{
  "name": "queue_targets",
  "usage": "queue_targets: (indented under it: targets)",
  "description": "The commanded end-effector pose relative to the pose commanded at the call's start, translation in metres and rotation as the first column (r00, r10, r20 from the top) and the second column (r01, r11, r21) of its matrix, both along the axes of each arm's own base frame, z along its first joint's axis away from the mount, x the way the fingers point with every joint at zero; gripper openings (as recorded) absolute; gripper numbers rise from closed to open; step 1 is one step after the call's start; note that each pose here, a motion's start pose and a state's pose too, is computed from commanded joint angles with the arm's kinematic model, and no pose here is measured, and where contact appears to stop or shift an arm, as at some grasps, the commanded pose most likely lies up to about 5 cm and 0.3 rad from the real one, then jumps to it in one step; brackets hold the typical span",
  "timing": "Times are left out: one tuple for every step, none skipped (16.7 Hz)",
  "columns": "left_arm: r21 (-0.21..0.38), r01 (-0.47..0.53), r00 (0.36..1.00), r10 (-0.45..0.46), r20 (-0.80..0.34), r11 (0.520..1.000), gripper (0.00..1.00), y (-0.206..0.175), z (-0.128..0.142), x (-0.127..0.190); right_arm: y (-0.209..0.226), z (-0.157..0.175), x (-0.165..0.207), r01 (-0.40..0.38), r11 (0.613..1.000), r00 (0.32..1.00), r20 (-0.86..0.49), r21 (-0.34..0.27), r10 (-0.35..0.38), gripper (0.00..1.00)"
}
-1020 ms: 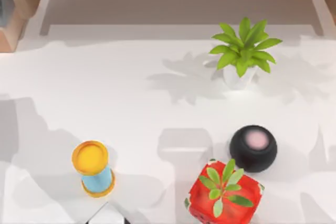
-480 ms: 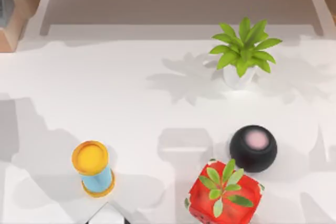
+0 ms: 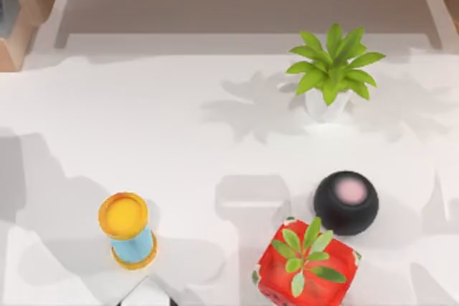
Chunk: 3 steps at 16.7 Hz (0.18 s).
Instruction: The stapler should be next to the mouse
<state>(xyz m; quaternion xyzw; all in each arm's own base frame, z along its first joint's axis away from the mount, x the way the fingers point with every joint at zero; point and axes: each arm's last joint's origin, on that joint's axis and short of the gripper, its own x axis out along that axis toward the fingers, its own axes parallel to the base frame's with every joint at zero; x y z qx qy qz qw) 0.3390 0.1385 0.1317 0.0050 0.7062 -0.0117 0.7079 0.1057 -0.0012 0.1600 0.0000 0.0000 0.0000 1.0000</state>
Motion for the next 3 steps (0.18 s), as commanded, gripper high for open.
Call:
queue_targets:
  targets:
    - [0.0, 0.0, 1.0, 0.0, 0.0, 1.0, 1.0, 0.0, 0.0, 0.0, 0.0, 0.0, 0.0, 0.0, 1.0, 1.0, 0.0, 0.0, 0.0, 1.0]
    - [0.0, 0.0, 1.0, 0.0, 0.0, 1.0, 1.0, 0.0, 0.0, 0.0, 0.0, 0.0, 0.0, 0.0, 1.0, 1.0, 0.0, 0.0, 0.0, 1.0]
    - [0.0, 0.0, 1.0, 0.0, 0.0, 1.0, 1.0, 0.0, 0.0, 0.0, 0.0, 0.0, 0.0, 0.0, 1.0, 1.0, 0.0, 0.0, 0.0, 1.0]
